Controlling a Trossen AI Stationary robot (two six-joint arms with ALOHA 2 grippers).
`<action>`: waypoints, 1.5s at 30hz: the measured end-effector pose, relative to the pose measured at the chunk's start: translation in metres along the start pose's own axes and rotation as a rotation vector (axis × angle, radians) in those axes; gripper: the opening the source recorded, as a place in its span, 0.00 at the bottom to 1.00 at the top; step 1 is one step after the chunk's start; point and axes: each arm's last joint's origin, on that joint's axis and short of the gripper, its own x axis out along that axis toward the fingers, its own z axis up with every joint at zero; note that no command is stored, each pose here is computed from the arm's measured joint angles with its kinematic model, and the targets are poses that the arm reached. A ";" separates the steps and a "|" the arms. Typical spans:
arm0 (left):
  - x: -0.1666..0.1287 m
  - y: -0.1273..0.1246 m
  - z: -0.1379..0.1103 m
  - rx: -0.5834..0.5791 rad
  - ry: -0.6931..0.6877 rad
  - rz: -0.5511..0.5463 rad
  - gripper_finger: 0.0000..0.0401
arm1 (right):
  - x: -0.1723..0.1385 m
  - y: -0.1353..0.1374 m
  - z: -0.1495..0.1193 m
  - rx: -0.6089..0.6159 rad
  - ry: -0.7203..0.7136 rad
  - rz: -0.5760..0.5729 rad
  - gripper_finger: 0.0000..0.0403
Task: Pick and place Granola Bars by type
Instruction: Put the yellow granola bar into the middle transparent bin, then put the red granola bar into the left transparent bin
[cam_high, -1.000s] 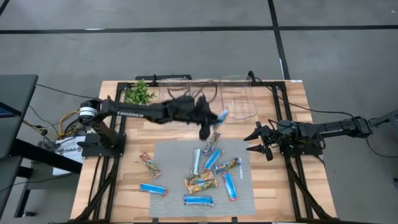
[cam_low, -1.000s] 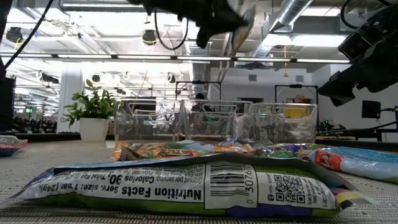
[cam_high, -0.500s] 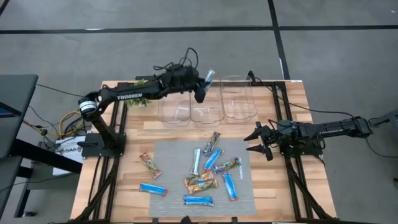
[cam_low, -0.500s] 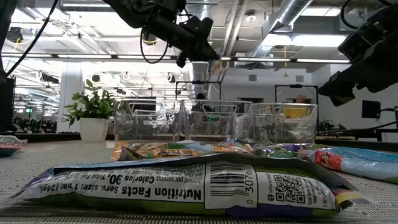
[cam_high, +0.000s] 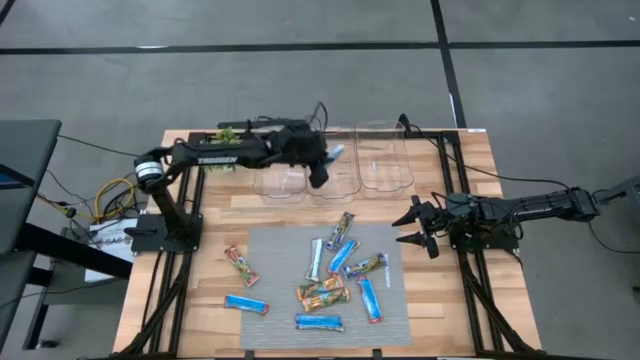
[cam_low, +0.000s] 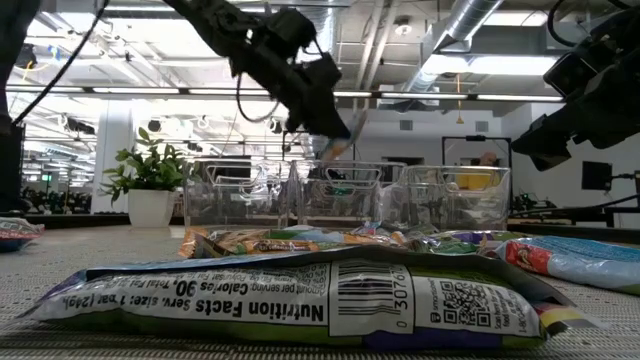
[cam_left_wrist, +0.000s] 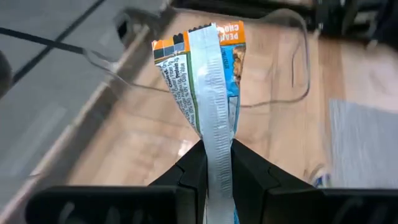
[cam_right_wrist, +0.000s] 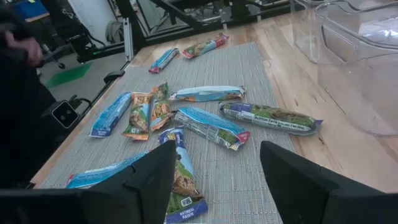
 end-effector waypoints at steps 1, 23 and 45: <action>0.006 -0.002 -0.004 0.008 0.014 -0.006 0.13 | 0.000 0.000 0.000 0.000 0.000 -0.001 0.56; 0.042 -0.025 -0.036 0.146 0.140 -0.118 0.25 | 0.000 0.000 0.000 0.000 -0.002 -0.009 0.56; 0.014 -0.025 0.023 0.136 -0.113 -0.078 0.36 | 0.000 0.000 0.000 0.000 -0.002 -0.011 0.56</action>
